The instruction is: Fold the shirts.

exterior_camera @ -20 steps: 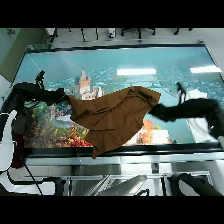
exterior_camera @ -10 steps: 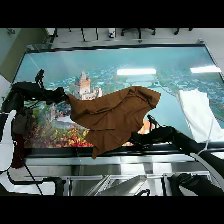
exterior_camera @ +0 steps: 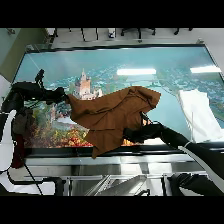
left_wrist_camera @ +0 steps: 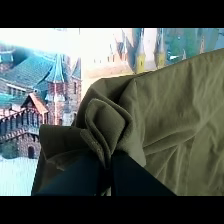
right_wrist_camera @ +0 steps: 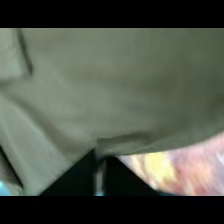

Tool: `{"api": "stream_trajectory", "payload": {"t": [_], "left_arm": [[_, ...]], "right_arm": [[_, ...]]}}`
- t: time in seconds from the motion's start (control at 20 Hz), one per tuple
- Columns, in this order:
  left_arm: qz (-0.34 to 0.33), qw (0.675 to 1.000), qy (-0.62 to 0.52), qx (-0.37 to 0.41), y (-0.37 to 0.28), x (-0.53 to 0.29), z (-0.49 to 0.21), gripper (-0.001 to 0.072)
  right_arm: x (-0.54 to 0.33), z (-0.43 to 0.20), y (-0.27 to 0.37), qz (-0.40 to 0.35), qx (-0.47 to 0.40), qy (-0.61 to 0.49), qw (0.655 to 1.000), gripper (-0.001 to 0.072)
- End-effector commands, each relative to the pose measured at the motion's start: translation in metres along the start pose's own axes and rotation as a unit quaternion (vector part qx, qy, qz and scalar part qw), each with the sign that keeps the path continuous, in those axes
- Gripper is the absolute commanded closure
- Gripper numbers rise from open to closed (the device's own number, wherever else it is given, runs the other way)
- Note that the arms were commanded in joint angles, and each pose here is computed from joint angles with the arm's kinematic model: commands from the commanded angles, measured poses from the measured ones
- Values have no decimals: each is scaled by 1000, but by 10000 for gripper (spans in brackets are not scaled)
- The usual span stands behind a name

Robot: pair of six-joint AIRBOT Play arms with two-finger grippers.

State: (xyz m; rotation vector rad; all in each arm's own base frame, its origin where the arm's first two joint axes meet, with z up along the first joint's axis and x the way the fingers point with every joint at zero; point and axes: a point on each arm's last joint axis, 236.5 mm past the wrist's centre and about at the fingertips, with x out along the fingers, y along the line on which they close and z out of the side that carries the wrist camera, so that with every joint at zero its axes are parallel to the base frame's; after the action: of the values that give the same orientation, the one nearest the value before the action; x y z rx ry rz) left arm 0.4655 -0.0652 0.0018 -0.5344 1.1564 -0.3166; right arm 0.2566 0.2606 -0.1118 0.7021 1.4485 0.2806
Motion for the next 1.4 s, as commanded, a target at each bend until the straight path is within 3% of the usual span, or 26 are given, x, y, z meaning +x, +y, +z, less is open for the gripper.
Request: {"api": "stream_trajectory", "payload": {"t": [0.0, 0.2, 0.3, 0.45, 0.55, 0.65, 0.7, 0.8, 1.0, 1.15, 1.35], "left_arm": [[0, 1000, -1, 0, 0, 0, 1, 686], [-15, 999, -29, 5, -18, -22, 10, 686], [-80, 992, -98, -11, -65, -74, 31, 686], [-174, 949, -261, -41, -144, -215, 65, 686], [-206, 902, -380, -20, -197, -326, 58, 686], [-238, 837, -493, 17, -246, -431, 25, 686], [-237, 808, -538, 49, -265, -472, 2, 686], [-226, 773, -586, 91, -291, -521, -45, 686], [-219, 749, -616, 111, -306, -544, -96, 686], [-214, 753, -616, 88, -293, -532, -102, 686], [-191, 792, -578, 37, -251, -482, -83, 686]], "right_arm": [[0, 24, 27, 20, -32, -31, 999, 695], [-64, 72, 94, 89, -118, -119, 982, 696], [-165, 98, 151, 154, -181, -207, 949, 696], [-399, 82, 230, 233, -298, -403, 834, 696], [-527, 31, 252, 227, -354, -520, 744, 696], [-605, -22, 262, 206, -387, -599, 670, 696], [-623, -40, 265, 196, -397, -617, 650, 696], [-632, -62, 269, 183, -414, -619, 642, 696], [-620, -64, 273, 201, -420, -592, 658, 696], [-607, -52, 271, 193, -420, -573, 677, 697], [-561, -5, 257, 175, -408, -504, 741, 696]]}}
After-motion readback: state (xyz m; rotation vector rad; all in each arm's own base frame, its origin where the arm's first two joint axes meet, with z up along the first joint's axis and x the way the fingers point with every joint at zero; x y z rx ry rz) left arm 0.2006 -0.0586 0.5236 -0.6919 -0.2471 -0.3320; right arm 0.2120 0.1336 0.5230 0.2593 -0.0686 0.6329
